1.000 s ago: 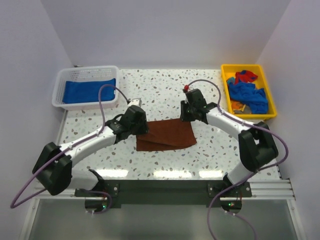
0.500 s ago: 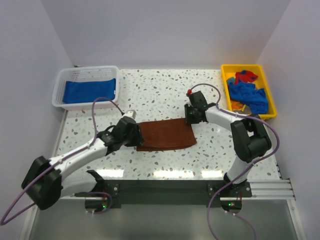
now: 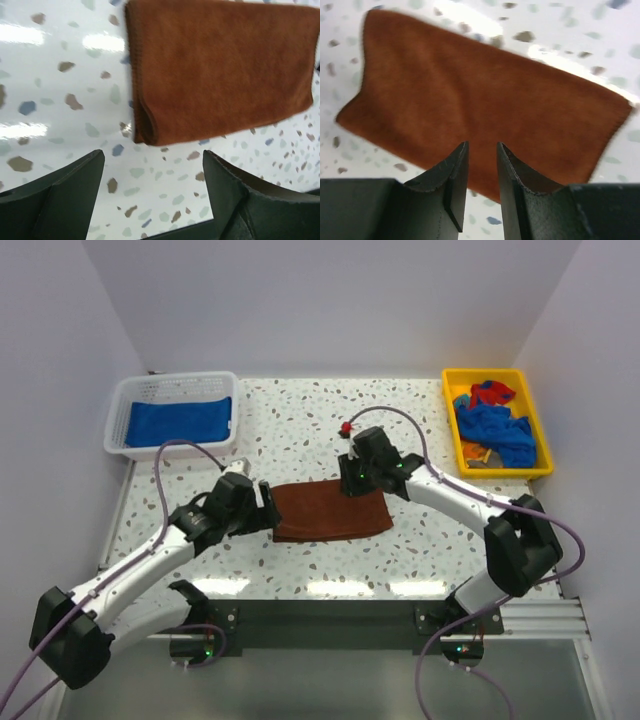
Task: Fold and stack the towels
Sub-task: Fold the towel
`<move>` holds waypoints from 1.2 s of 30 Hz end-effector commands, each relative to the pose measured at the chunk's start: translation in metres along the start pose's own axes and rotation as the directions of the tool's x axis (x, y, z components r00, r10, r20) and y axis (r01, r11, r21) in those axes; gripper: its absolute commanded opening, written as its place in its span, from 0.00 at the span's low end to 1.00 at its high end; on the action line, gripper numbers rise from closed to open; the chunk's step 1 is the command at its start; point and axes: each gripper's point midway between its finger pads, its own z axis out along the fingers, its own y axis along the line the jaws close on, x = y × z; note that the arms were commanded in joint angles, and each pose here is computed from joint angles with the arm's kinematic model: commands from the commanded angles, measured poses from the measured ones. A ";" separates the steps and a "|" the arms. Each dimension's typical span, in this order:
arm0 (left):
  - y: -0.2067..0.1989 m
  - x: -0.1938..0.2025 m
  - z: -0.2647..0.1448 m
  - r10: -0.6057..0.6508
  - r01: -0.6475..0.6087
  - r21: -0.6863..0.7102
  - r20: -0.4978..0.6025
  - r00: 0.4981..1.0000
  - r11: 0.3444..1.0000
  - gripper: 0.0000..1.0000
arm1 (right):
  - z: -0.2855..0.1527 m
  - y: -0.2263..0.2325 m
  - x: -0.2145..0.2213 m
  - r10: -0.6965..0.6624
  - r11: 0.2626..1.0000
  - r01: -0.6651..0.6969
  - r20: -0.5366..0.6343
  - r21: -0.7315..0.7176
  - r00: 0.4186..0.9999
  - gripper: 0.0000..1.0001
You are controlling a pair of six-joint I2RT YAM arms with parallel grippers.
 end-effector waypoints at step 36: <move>0.125 -0.089 0.011 0.006 0.037 -0.293 0.143 0.990 0.956 0.86 | 0.053 0.177 0.030 -0.549 0.836 0.548 -0.060 -0.034 0.834 0.26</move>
